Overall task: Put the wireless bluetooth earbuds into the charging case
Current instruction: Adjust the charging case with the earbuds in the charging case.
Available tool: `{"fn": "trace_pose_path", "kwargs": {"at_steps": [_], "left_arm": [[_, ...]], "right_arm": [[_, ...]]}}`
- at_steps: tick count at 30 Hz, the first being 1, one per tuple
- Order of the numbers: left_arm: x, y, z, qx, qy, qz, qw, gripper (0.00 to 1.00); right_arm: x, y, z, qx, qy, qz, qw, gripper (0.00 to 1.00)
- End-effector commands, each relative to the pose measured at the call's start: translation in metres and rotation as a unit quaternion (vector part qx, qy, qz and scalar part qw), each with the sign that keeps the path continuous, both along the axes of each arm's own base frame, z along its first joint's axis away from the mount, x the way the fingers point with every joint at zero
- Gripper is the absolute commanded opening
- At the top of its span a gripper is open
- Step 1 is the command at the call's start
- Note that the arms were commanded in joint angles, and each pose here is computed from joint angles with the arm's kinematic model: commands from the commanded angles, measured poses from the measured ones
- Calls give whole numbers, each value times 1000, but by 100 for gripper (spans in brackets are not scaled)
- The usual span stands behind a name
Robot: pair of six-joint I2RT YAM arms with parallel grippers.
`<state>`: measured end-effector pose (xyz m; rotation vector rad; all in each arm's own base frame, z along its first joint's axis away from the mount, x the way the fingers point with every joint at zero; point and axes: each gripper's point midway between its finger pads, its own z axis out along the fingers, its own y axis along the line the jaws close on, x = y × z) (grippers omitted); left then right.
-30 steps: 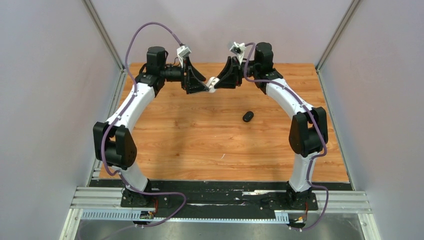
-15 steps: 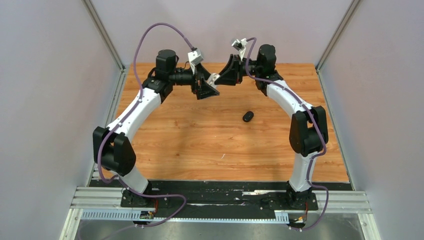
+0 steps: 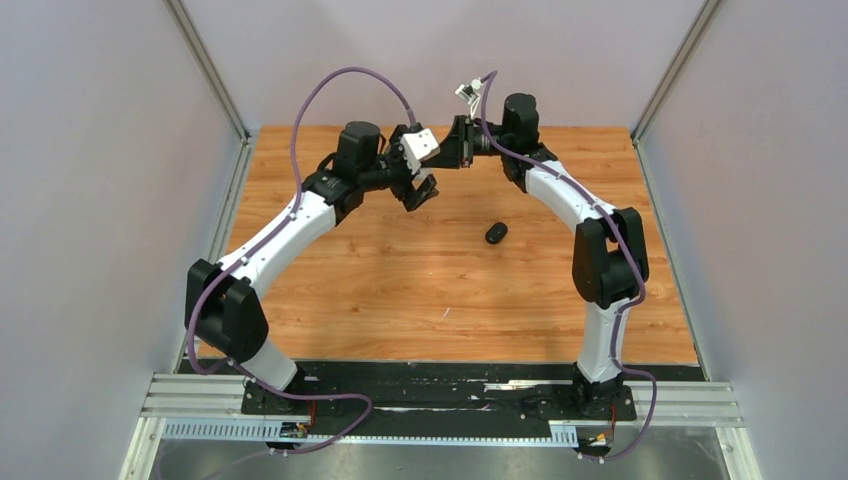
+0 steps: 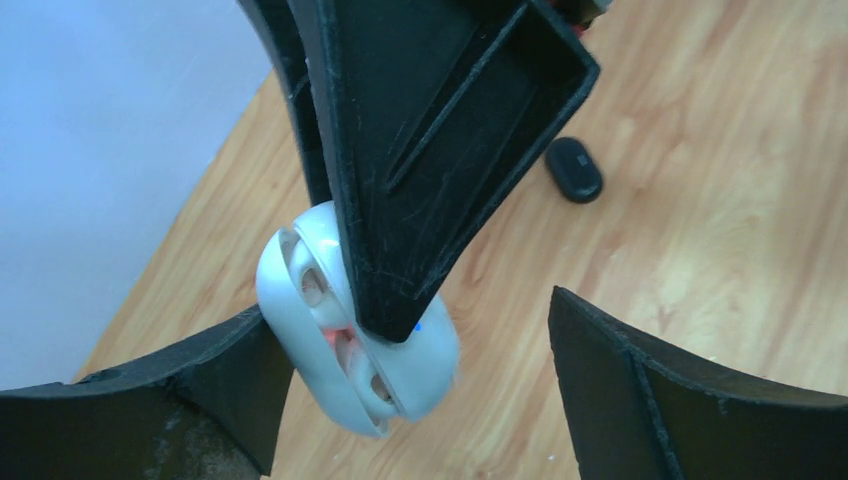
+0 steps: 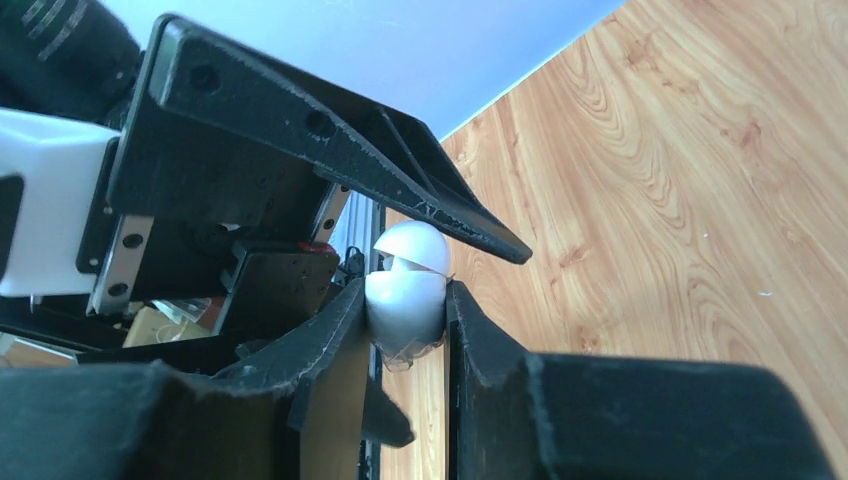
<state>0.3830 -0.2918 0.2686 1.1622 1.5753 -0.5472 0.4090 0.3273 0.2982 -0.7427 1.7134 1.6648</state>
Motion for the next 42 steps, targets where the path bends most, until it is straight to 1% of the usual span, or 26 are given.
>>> {"fn": "trace_pose_path", "kwargs": {"at_steps": [1,2,4,5,6,7,8,9,13,18,20,21,22,23,24,25,26,27,28,29,30,31,33,37,39,42], "left_arm": [[-3,-3,28,19,-80,20,996,91],[4,1,28,26,-89,38,995,90],[10,4,28,35,-100,50,993,82],[11,4,29,37,-103,49,993,75],[10,4,31,37,-106,45,993,71],[10,3,32,35,-106,42,993,63],[8,1,35,28,-105,36,993,59],[7,0,37,24,-105,35,994,52],[6,-3,41,5,-103,35,994,44],[6,-5,34,16,-102,25,994,38],[10,-3,35,5,-97,45,994,44],[13,-1,42,-11,-96,61,993,60],[15,2,45,-19,-92,76,993,81],[15,7,56,-41,-86,93,991,90],[17,16,65,-55,-82,95,991,97],[4,15,75,-87,-52,63,993,99],[11,35,90,-109,-44,68,991,99],[-2,32,95,-147,9,29,989,100],[7,51,102,-168,30,32,985,100],[-11,46,111,-199,76,-29,977,100],[-6,59,109,-210,95,-33,972,98],[-16,60,114,-224,116,-69,965,97],[-25,55,118,-225,109,-109,962,96],[-38,40,123,-214,100,-165,958,95],[-44,31,124,-210,100,-188,954,92],[-41,23,124,-208,103,-202,952,87]], "right_arm": [[35,-2,3,5,11,-77,997,0],[34,-3,3,7,8,-75,997,0],[30,-3,3,10,2,-67,998,0],[29,-3,2,10,1,-67,998,0],[30,-3,1,9,0,-68,998,0],[30,-3,1,8,-1,-70,998,0],[30,-3,0,8,-1,-70,998,0],[30,-3,-1,7,-1,-70,998,0],[29,-4,-2,6,-5,-68,998,0],[22,-4,-2,8,-19,-53,998,0],[19,-5,-2,8,-24,-48,999,0],[18,-6,-1,10,-31,-47,998,0],[18,-8,-1,12,-36,-48,998,0],[19,-11,1,15,-45,-50,998,0],[20,-14,4,18,-54,-50,997,0],[20,-19,10,23,-68,-48,996,0],[17,-24,16,28,-86,-39,995,0],[14,-29,23,34,-106,-27,993,0],[11,-33,31,37,-124,-15,991,0],[6,-37,37,39,-140,4,989,0],[1,-40,44,41,-155,16,987,0],[-3,-45,49,41,-170,30,984,0],[-10,-49,58,42,-198,46,978,0],[-25,-52,70,43,-241,75,967,0],[-30,-50,72,44,-258,88,961,0],[-33,-49,75,45,-277,96,955,0]]}}
